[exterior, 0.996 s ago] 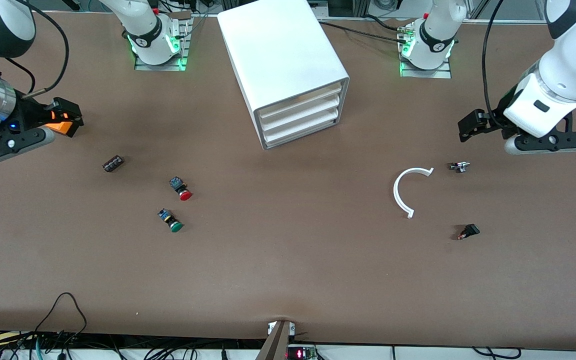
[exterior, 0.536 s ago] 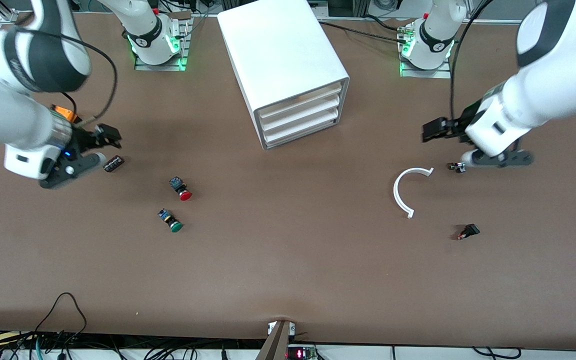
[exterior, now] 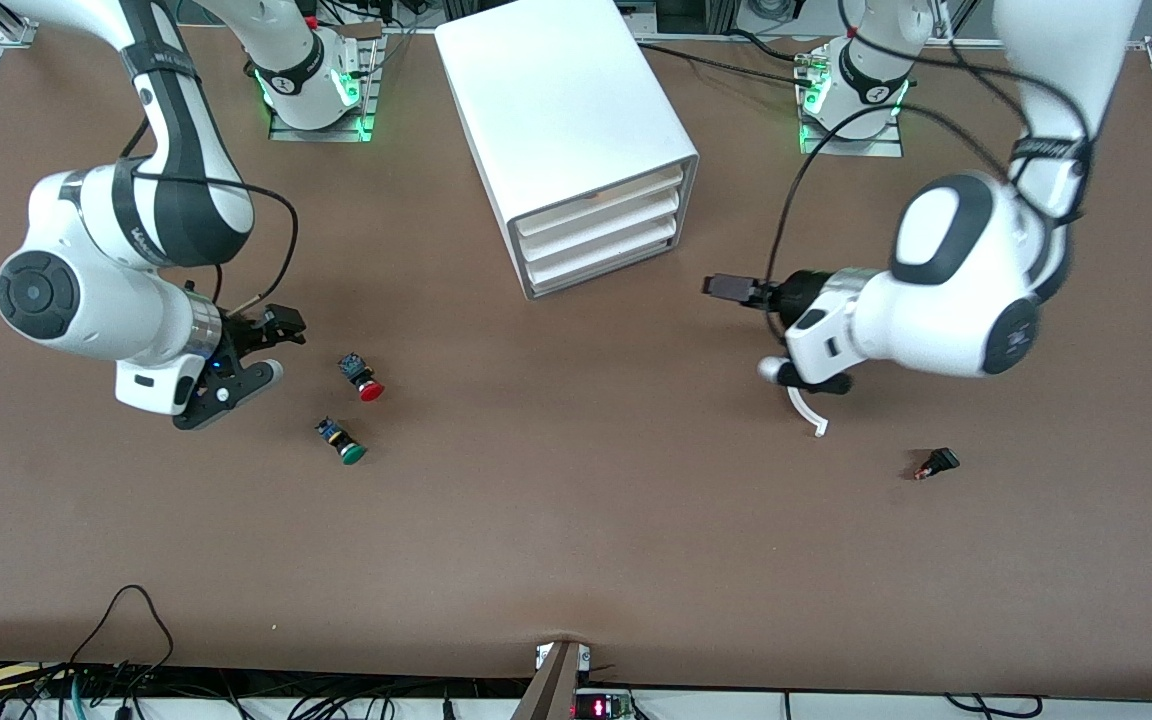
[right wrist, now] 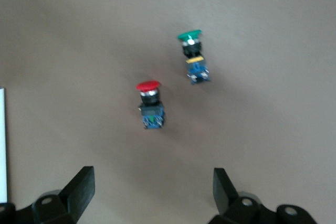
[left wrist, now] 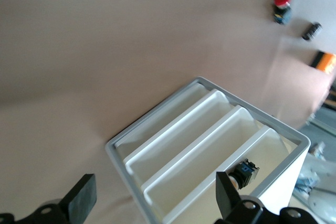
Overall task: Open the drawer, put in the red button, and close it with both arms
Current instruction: 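Reach the left gripper to the drawer handle while the right gripper reaches the red button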
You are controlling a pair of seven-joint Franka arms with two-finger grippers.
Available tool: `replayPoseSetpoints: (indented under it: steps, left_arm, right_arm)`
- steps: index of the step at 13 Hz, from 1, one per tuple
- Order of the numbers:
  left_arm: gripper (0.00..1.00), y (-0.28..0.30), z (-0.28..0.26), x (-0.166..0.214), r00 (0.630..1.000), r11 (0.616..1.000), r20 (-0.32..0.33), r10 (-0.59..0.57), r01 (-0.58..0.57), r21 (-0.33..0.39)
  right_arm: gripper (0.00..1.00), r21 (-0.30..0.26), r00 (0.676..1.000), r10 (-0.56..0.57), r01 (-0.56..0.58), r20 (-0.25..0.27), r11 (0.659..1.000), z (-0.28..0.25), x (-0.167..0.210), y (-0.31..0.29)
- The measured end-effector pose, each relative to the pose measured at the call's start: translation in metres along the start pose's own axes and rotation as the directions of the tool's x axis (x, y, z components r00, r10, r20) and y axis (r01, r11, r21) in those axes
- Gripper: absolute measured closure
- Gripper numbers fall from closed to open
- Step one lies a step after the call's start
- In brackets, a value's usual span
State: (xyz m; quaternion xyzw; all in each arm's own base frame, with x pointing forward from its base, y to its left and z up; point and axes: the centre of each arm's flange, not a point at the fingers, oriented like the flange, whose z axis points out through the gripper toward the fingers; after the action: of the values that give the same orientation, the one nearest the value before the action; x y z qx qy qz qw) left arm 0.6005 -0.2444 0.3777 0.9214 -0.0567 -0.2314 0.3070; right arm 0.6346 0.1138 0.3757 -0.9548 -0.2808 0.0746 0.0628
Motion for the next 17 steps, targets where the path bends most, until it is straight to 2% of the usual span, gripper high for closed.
replayPoseSetpoints:
  steps: [3,6,7,10,13,17]
  left_arm:
    - [0.0,-0.009,0.043,0.015,0.996,0.989,0.05,0.076,-0.069,-0.134]
    - [0.0,-0.027,0.078,0.009,0.985,0.971,0.091,0.148,-0.127,-0.203]
    - [0.0,-0.032,0.088,0.008,0.984,0.964,0.085,0.156,-0.133,-0.232]
    - [0.0,-0.049,0.127,-0.003,0.981,0.918,0.012,0.196,-0.179,-0.353]
    - [0.0,-0.041,0.177,-0.028,0.962,0.905,-0.036,0.271,-0.268,-0.331]
    - [0.0,-0.046,0.188,-0.037,0.91,0.842,-0.104,0.402,-0.411,-0.348]
  right_arm:
    - [0.0,0.063,0.992,-0.121,0.123,-0.023,0.99,0.037,0.011,0.01]
    - [0.0,0.061,0.982,-0.186,0.187,-0.03,0.98,0.06,0.018,0.017]
    - [0.0,0.054,0.981,-0.19,0.192,-0.035,0.98,0.066,0.02,0.019]
    - [0.0,0.031,0.98,-0.192,0.194,-0.057,0.98,0.079,0.027,0.024]
    - [0.0,-0.028,0.971,-0.209,0.207,-0.112,0.978,0.099,0.039,0.016]
    - [0.0,-0.07,0.958,-0.249,0.241,-0.14,0.968,0.149,0.03,0.002]
